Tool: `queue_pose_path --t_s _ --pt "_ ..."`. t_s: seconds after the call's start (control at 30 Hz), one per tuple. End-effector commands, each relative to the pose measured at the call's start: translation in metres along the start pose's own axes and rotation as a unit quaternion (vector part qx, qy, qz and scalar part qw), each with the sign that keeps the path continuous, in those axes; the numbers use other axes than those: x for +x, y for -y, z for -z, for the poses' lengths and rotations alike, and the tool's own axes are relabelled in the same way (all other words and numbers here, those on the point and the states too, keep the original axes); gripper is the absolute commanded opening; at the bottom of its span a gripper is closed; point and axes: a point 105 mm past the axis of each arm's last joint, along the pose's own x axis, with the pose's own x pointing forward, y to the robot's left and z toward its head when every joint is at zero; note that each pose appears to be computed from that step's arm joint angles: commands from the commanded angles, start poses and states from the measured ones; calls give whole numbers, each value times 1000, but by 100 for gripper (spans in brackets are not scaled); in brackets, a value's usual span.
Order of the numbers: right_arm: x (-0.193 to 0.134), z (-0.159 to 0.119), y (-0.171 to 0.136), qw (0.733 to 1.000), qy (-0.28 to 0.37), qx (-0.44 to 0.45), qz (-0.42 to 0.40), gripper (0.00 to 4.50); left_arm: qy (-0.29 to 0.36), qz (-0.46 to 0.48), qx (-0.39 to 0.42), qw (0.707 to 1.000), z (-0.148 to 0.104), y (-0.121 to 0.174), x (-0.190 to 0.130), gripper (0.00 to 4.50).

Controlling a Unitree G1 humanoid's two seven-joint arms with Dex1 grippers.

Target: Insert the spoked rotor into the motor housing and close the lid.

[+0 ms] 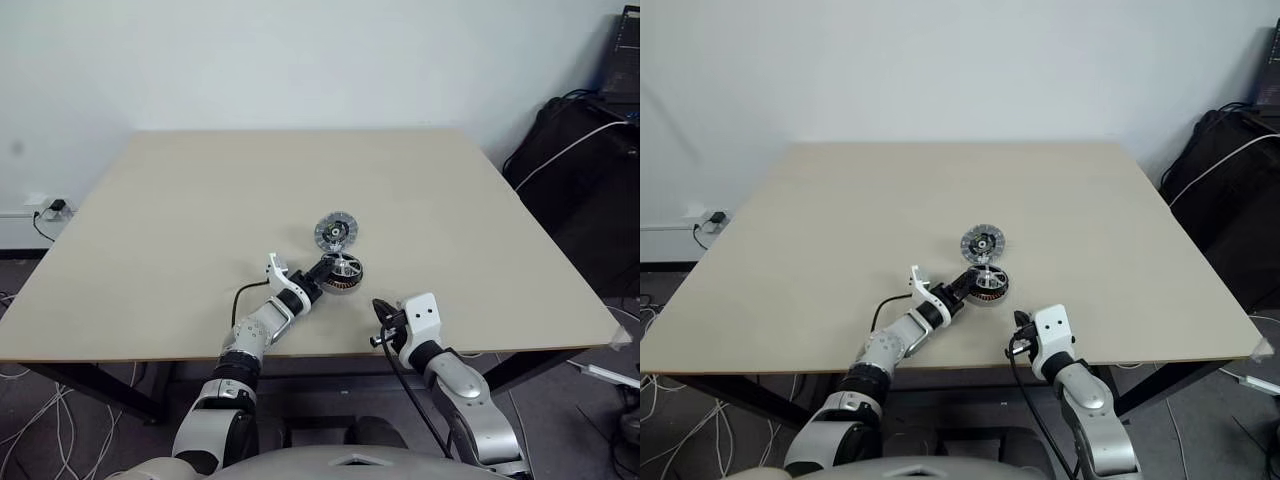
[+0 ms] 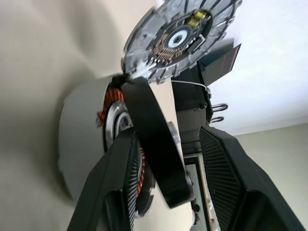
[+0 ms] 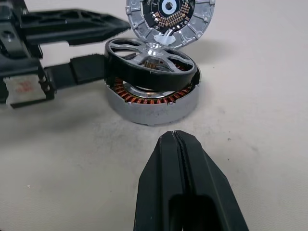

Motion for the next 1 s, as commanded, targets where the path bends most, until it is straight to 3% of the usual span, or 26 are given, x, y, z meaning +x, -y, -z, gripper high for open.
queue_pose_path --t_s 0.03,0.73,1.0 --pt "4 -17 0 1000 27 -6 -1 0 20 43 -13 999 10 31 11 207" --pt "9 -15 -3 1000 22 0 -7 0 -29 -46 92 994 15 12 -7 207" --pt "13 -20 -8 1000 27 3 -16 0 -9 -82 277 957 -3 8 -23 207"
